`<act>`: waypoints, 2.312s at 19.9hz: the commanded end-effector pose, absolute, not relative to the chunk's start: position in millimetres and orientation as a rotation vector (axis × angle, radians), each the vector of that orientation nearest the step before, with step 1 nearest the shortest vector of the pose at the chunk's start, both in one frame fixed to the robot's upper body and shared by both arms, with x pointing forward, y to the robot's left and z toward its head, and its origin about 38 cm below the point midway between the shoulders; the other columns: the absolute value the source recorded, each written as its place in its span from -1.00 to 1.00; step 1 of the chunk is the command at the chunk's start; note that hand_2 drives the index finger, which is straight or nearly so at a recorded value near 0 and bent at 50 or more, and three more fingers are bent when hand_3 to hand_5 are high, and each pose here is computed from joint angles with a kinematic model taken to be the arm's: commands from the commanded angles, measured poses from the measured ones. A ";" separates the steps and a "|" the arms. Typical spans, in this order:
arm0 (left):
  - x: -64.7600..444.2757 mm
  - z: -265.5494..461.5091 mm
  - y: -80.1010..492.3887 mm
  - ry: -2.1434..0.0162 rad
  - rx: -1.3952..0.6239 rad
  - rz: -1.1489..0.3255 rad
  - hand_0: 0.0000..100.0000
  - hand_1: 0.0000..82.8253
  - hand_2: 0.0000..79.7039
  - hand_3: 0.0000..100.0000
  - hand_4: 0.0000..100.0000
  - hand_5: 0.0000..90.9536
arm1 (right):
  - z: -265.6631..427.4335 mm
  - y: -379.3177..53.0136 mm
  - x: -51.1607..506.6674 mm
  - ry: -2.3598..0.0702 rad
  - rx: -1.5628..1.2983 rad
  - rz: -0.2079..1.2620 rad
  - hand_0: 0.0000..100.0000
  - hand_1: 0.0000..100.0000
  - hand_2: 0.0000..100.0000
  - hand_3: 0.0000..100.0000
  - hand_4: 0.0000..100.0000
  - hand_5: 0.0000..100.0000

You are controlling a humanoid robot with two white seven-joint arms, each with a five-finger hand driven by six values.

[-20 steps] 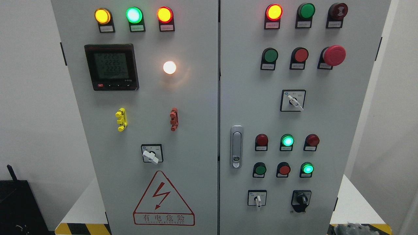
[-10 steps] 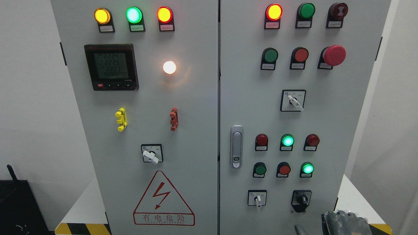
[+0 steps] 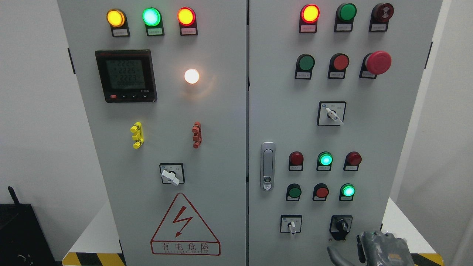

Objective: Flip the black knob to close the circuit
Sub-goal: 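Raise the right hand up toward the black rotary knob, then grip the black knob with the right hand and twist it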

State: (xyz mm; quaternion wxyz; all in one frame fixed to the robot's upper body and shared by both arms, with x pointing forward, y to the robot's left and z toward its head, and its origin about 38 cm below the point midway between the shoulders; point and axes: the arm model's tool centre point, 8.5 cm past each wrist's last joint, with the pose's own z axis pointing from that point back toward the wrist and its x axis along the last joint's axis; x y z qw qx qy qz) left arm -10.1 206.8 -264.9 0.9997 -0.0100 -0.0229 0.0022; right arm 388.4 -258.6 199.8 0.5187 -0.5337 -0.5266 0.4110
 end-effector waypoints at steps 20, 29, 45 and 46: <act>-9.6 -264.9 207.7 -0.048 -0.017 0.023 -1.00 -1.00 -1.00 -0.90 -0.95 -1.00 | 192.2 -286.2 428.4 -1.163 -1.296 1.016 -1.00 -1.00 0.75 1.00 0.56 0.61; -9.6 -264.9 206.7 -0.048 -0.019 0.023 -1.00 -1.00 -1.00 -0.90 -0.95 -1.00 | 191.4 -292.4 428.4 -1.148 -1.302 1.009 -1.00 -1.00 0.76 1.00 0.57 0.63; -9.6 -264.9 207.7 -0.048 -0.017 0.023 -1.00 -1.00 -1.00 -0.91 -0.96 -1.00 | 196.8 -317.1 424.1 -1.143 -1.274 0.909 -1.00 -1.00 0.76 1.00 0.57 0.63; -9.6 -264.9 206.7 -0.048 -0.019 0.023 -1.00 -1.00 -1.00 -0.91 -0.96 -1.00 | 198.1 -316.3 423.7 -1.148 -1.276 0.907 -1.00 -1.00 0.76 1.00 0.57 0.63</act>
